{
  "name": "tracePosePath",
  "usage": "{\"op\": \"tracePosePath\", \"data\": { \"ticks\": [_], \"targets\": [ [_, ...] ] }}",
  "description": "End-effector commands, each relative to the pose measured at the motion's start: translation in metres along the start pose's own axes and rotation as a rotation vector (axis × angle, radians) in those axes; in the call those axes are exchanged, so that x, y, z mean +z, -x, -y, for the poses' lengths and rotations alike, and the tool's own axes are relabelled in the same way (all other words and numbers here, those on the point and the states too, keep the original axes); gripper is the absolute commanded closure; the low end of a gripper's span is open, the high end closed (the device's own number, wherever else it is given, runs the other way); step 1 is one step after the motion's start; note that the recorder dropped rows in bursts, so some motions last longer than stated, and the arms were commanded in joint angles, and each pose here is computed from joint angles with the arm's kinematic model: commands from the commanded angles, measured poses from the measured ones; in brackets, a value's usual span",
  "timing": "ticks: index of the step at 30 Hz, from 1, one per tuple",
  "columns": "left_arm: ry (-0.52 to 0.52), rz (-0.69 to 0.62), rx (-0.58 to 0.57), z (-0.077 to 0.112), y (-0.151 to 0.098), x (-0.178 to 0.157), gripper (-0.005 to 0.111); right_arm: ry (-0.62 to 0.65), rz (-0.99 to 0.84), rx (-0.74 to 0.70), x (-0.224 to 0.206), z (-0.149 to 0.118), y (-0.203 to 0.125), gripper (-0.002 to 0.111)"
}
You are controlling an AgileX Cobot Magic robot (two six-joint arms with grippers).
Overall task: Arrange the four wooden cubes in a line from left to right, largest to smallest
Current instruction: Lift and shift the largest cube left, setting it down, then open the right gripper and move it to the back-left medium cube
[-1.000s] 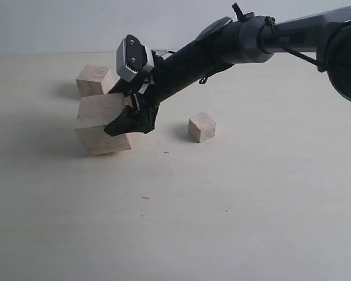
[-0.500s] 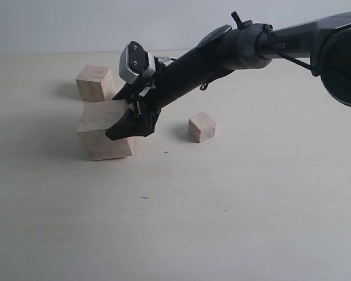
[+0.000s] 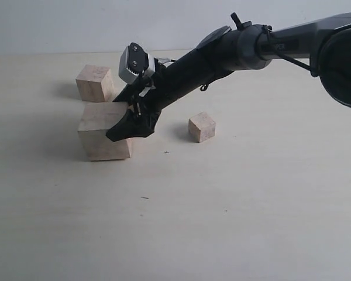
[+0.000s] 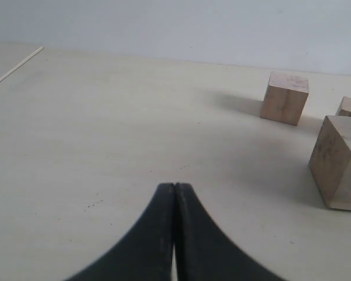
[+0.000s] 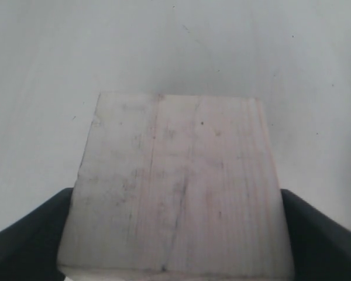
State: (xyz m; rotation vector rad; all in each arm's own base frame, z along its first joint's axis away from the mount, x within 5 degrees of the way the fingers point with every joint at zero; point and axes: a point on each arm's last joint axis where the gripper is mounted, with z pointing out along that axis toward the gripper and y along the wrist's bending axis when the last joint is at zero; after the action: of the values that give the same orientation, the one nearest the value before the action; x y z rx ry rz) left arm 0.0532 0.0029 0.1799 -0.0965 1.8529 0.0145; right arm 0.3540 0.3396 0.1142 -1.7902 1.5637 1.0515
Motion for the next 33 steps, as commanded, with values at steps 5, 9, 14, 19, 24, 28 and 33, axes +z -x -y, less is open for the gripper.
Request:
{"op": "tracePosePath", "data": {
  "ticks": [5,9,14,19,24,28,33],
  "targets": [
    [-0.007,0.018,0.004,0.0,0.001,0.0,0.107,-0.011,0.065,-0.02,-0.029,-0.007,0.04,0.01],
    [-0.007,0.018,0.004,0.0,0.001,0.0,0.107,-0.022,0.079,-0.026,-0.038,-0.01,0.052,0.008],
    [-0.007,0.018,0.004,0.0,0.001,0.0,0.107,-0.047,0.095,-0.053,-0.05,-0.014,0.068,0.008],
    [-0.007,0.018,0.004,0.0,0.001,0.0,0.107,-0.219,0.129,-0.091,-0.059,-0.003,0.08,0.008],
    [-0.007,0.018,0.004,0.0,0.001,0.0,0.107,-0.4,0.206,-0.089,-0.063,0.013,0.086,0.008],
    [-0.007,0.018,0.004,0.0,0.001,0.0,0.107,-0.491,0.252,-0.021,-0.061,0.026,0.083,0.008],
    [-0.007,0.018,0.004,0.0,0.001,0.0,0.107,-0.477,0.23,0.035,-0.05,0.037,0.073,0.008]
  ]
}}
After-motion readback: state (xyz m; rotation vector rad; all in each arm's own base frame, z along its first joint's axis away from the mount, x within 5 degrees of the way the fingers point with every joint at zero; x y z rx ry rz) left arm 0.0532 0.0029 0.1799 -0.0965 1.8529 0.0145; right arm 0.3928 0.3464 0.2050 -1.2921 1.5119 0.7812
